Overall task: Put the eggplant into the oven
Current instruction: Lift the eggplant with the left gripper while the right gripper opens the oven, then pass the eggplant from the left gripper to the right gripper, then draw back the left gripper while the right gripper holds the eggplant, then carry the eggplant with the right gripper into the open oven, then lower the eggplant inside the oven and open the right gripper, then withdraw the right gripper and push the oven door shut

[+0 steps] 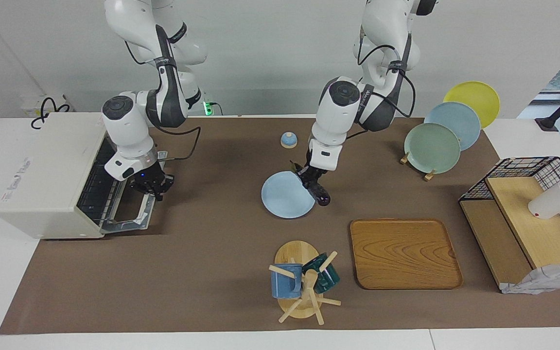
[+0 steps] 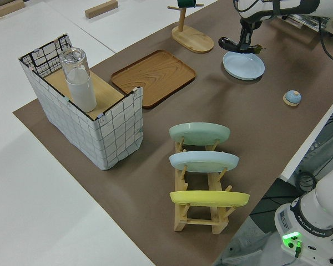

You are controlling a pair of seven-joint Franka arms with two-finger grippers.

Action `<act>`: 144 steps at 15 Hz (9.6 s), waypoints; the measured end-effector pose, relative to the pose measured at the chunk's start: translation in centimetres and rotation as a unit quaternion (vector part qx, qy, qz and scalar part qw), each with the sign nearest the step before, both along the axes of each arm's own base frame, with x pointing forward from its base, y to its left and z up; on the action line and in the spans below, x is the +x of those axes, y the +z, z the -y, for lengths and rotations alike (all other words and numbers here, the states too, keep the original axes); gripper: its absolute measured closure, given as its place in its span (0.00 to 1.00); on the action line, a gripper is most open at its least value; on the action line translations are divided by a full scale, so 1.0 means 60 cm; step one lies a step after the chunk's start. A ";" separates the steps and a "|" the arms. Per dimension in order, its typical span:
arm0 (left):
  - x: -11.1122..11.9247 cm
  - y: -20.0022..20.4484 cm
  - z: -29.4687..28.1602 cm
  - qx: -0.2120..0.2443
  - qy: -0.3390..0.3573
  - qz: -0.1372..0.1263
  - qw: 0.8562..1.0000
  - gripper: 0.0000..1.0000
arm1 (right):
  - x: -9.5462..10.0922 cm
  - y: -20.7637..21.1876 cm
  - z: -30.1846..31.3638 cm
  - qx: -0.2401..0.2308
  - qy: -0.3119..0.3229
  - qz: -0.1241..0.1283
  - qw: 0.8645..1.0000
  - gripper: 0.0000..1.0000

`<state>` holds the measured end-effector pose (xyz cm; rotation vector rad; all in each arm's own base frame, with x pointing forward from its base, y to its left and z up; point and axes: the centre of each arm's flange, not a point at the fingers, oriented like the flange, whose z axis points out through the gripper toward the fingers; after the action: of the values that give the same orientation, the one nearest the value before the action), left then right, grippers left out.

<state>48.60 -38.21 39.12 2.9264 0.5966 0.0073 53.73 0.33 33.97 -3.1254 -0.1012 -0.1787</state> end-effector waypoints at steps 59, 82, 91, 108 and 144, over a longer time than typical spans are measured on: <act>0.101 0.365 -0.543 0.064 -0.209 -0.016 0.976 0.00 | -0.107 -0.080 -0.805 0.008 0.029 0.060 0.998 0.83; 0.100 0.361 -0.553 0.063 -0.205 -0.025 0.976 0.00 | -0.043 0.138 -0.159 -0.184 0.045 -0.026 0.982 0.97; 0.099 0.361 -0.548 0.063 -0.208 -0.025 0.976 0.00 | -0.069 0.079 0.043 -0.134 0.084 -0.028 0.987 0.97; 0.100 0.361 -0.554 0.063 -0.205 -0.025 0.976 0.00 | -0.084 0.065 0.078 -0.121 0.067 -0.029 0.990 0.86; 0.100 0.361 -0.554 0.063 -0.205 -0.025 0.976 0.00 | 0.036 -0.017 -0.068 -0.121 0.109 -0.074 0.984 0.99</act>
<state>54.58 -4.99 60.78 3.1212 -0.0133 -0.0808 55.89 4.40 32.96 -3.3190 -0.4955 0.0751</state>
